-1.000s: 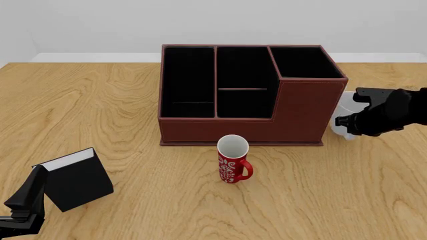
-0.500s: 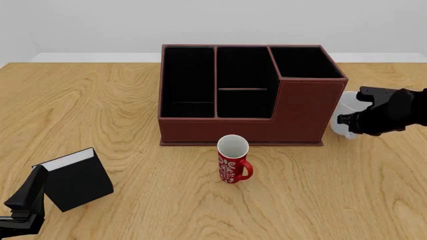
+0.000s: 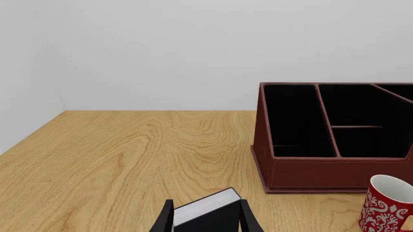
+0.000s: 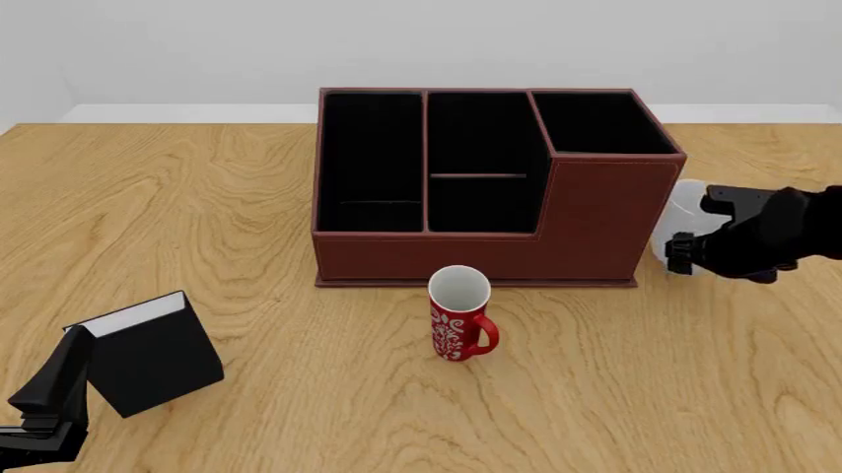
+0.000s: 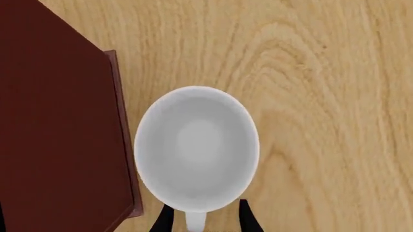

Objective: Pick up the white mug and place it to the right of the caddy.

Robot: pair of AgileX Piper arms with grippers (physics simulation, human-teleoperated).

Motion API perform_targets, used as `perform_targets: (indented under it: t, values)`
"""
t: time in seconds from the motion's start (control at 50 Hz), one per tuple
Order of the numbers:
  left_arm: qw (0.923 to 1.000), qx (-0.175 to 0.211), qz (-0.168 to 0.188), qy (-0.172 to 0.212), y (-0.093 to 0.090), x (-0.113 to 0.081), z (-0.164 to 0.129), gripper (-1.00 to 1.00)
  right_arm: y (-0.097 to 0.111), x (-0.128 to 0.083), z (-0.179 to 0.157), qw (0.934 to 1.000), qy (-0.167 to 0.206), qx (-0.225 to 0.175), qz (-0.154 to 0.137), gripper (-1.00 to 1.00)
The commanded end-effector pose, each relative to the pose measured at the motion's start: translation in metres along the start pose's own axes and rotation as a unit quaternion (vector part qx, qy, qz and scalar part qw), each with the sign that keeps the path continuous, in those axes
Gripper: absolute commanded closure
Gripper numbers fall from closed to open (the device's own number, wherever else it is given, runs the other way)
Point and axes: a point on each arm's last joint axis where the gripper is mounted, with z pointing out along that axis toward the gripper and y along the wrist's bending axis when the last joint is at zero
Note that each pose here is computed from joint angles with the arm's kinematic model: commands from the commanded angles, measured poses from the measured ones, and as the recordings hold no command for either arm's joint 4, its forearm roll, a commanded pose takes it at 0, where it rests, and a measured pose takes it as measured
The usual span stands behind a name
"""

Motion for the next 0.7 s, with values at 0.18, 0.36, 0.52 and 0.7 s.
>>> perform_targets:
  t: [0.18,0.36,0.52,0.7]
  values:
    - [1.0,0.0,0.0,0.0,0.0,0.0,0.0,-1.0,-0.006,0.011,0.009,0.9998,0.02,0.008,-0.003,-1.0]
    - [1.0,0.0,0.0,0.0,0.0,0.0,0.0,-1.0,-0.001,0.009,0.002,0.9998,0.016,0.004,-0.008,-1.0]
    - [1.0,0.0,0.0,0.0,0.0,0.0,0.0,-1.0,0.0,0.008,-0.002,0.9999,0.013,0.003,-0.01,-1.0]
    - [1.0,0.0,0.0,0.0,0.0,0.0,0.0,-1.0,-0.001,0.01,-0.005,0.9999,0.012,0.005,-0.01,-1.0]
